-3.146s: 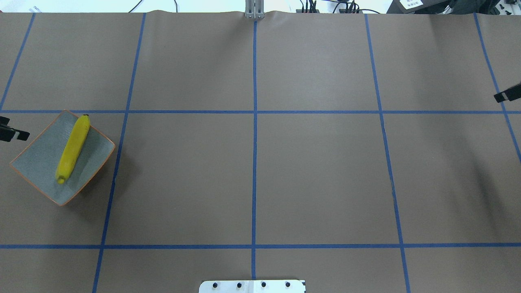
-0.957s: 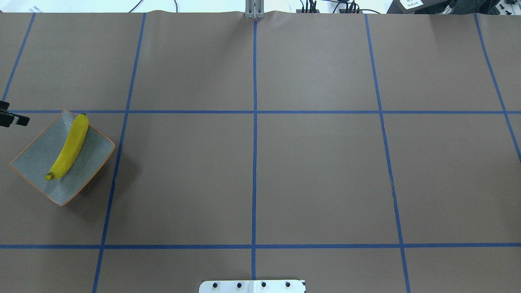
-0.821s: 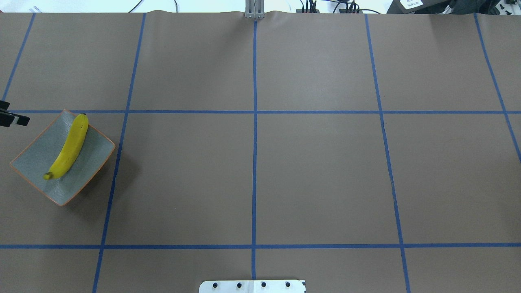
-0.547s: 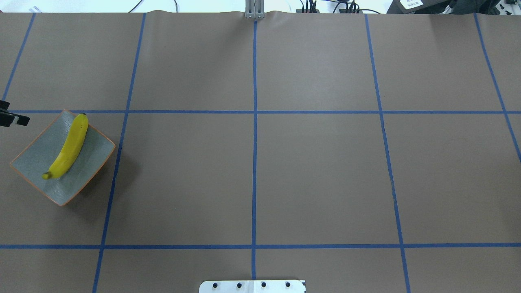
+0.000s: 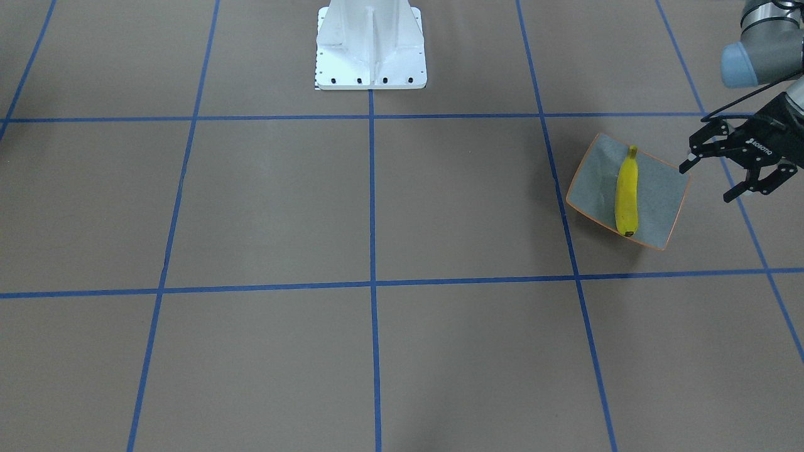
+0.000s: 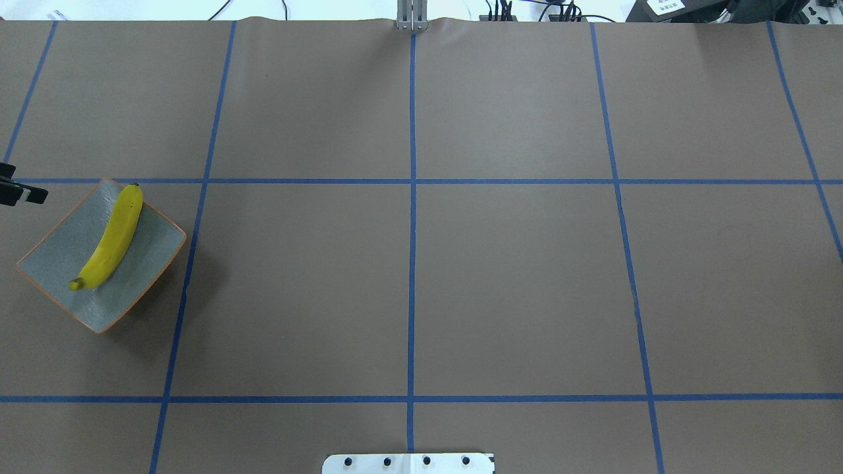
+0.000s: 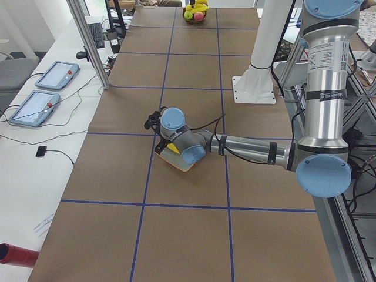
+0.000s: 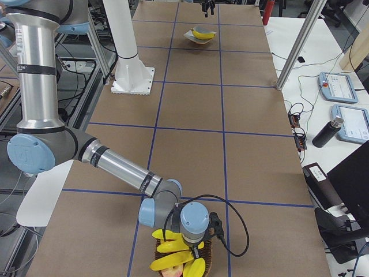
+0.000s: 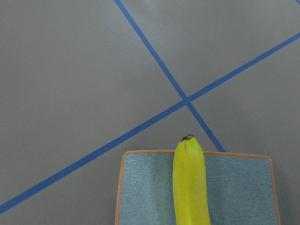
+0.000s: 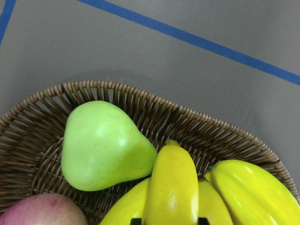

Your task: Transfer all bananas from basket to plate

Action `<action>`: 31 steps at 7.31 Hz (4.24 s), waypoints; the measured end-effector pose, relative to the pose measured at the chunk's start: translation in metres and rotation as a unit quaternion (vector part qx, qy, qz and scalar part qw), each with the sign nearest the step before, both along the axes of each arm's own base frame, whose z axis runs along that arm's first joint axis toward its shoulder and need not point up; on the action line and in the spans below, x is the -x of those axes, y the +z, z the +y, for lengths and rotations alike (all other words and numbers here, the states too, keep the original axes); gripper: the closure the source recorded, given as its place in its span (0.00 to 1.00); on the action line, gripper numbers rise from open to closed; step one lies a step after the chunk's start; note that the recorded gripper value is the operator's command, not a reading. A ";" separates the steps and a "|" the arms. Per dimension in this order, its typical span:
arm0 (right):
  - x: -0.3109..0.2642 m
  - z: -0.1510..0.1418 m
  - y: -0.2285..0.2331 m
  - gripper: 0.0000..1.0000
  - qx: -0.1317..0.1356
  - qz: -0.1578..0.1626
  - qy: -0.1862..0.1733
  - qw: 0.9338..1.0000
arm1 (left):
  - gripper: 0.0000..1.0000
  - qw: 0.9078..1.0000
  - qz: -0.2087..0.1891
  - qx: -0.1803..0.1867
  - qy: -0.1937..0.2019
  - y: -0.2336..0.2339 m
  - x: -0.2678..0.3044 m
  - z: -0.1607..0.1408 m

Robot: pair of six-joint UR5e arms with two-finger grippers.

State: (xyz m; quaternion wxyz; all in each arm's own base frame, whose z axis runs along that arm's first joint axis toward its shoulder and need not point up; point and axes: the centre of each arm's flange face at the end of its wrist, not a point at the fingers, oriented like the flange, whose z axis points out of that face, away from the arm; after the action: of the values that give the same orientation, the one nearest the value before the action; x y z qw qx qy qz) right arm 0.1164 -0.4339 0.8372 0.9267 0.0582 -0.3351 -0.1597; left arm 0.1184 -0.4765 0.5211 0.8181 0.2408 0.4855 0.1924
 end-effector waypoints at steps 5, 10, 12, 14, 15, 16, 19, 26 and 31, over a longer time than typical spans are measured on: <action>0.000 -0.017 -0.032 1.00 -0.036 0.000 -0.004 0.999 | 0.00 1.000 -0.001 0.001 0.000 0.003 0.001 0.002; -0.032 -0.038 -0.121 1.00 -0.045 0.001 0.028 0.999 | 0.00 1.000 -0.002 0.005 0.001 0.007 0.003 0.006; -0.036 -0.051 -0.183 1.00 -0.035 -0.005 0.050 0.998 | 0.00 1.000 -0.001 0.006 0.000 0.006 0.002 0.005; -0.025 -0.077 -0.232 1.00 -0.020 -0.038 0.093 0.995 | 0.00 1.000 0.005 0.006 0.000 -0.001 0.000 0.001; -0.009 -0.094 -0.256 1.00 -0.012 -0.055 0.107 0.993 | 0.00 1.000 0.012 0.010 -0.004 -0.010 -0.003 -0.004; 0.016 -0.110 -0.290 1.00 -0.004 -0.069 0.121 0.990 | 0.00 0.999 0.024 0.020 -0.011 -0.026 -0.008 -0.014; 0.106 -0.151 -0.403 1.00 0.024 -0.104 0.159 0.981 | 0.00 0.996 0.069 0.055 -0.026 -0.090 -0.040 -0.042; 0.353 -0.149 -0.613 1.00 0.102 -0.240 0.282 0.923 | 0.00 0.976 0.167 0.130 -0.042 -0.230 -0.081 -0.049; 0.468 -0.089 -0.722 1.00 0.105 -0.302 0.319 0.892 | 0.00 0.957 0.231 0.175 0.000 -0.339 -0.139 -0.023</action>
State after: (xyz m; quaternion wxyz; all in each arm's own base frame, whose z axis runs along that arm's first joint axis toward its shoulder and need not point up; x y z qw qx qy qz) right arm -0.3513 -0.5231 0.1148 0.7826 0.1096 -0.5772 0.2060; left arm 0.2577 -0.4998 0.1821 0.7127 0.1313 0.6877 0.0436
